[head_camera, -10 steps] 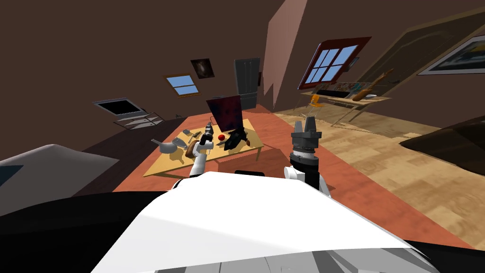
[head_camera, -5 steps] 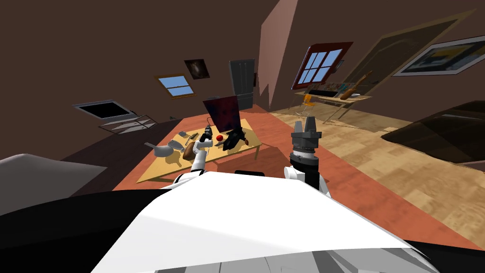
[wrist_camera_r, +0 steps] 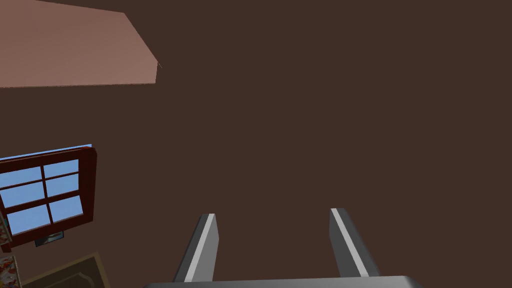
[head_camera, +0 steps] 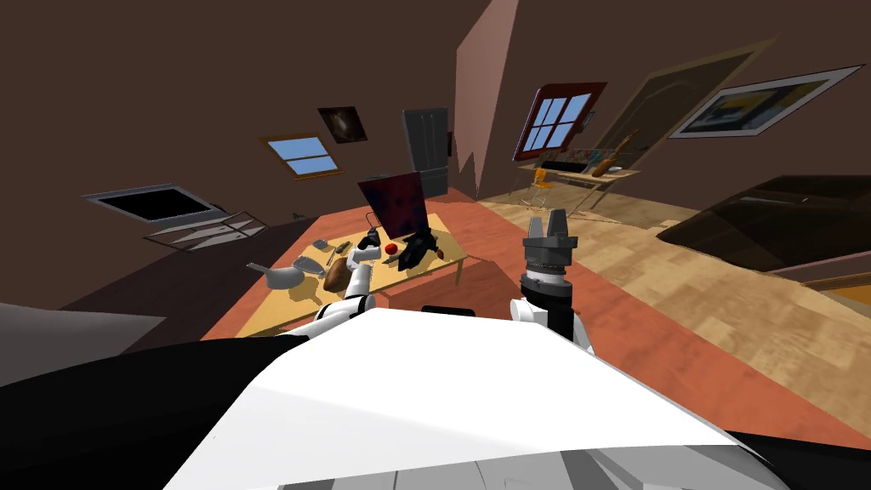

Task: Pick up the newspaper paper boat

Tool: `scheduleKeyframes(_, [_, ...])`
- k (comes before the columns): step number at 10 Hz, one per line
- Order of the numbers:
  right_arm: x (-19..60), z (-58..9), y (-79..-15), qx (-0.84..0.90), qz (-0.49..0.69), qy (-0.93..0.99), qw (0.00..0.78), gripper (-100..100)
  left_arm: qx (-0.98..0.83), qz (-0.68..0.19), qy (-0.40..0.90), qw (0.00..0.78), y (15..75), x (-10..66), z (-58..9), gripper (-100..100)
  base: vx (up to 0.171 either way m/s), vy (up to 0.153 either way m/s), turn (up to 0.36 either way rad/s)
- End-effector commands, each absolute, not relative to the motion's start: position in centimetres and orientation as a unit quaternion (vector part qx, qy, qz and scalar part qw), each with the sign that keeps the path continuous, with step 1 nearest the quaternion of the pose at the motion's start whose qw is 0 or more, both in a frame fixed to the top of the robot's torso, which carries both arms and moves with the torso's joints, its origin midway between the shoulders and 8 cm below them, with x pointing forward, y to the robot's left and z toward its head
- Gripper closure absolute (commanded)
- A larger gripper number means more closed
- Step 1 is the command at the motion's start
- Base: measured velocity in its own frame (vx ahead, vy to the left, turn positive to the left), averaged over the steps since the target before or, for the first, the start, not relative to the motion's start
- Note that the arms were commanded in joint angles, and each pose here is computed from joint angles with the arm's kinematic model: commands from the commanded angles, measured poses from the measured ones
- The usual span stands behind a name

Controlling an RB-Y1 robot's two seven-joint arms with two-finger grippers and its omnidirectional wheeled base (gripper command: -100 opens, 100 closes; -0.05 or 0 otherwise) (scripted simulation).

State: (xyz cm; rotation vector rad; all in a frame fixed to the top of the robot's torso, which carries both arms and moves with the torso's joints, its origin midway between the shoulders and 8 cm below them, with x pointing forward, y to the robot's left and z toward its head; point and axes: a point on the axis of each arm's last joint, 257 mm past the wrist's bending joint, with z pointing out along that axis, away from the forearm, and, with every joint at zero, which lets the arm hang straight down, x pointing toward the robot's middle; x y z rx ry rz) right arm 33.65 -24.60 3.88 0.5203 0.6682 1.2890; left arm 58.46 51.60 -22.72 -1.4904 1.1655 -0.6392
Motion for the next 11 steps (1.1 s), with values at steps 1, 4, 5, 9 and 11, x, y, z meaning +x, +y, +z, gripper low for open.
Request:
scheduleKeyframes(1, [33.6,3.9,-24.6,0.235,0.582,0.302,0.717,0,-0.646,-0.256,0.492,0.525,52.5,58.0,-24.1,-100,-0.025,0.023,-0.075])
scheduleKeyframes(4, [33.6,3.9,-24.6,0.235,0.582,0.302,0.717,0,-0.67,-0.24,0.49,0.503,53.4,57.8,-25.6,-100,-0.016,0.013,-0.07])
scheduleKeyframes(5, [33.6,3.9,-24.6,0.235,0.582,0.302,0.717,0,-0.687,-0.232,0.484,0.489,54.0,57.8,-25.9,-100,-0.027,0.026,-0.142])
scheduleKeyframes(9, [33.6,3.9,-24.6,0.235,0.582,0.302,0.717,0,-0.735,-0.201,0.481,0.434,54.8,56.5,-30.0,-100,-0.016,0.027,-0.092])
scheduleKeyframes(11, [33.6,3.9,-24.6,0.235,0.582,0.302,0.717,0,-0.754,-0.189,0.477,0.41,54.9,55.9,-31.3,-100,-0.011,0.03,-0.103])
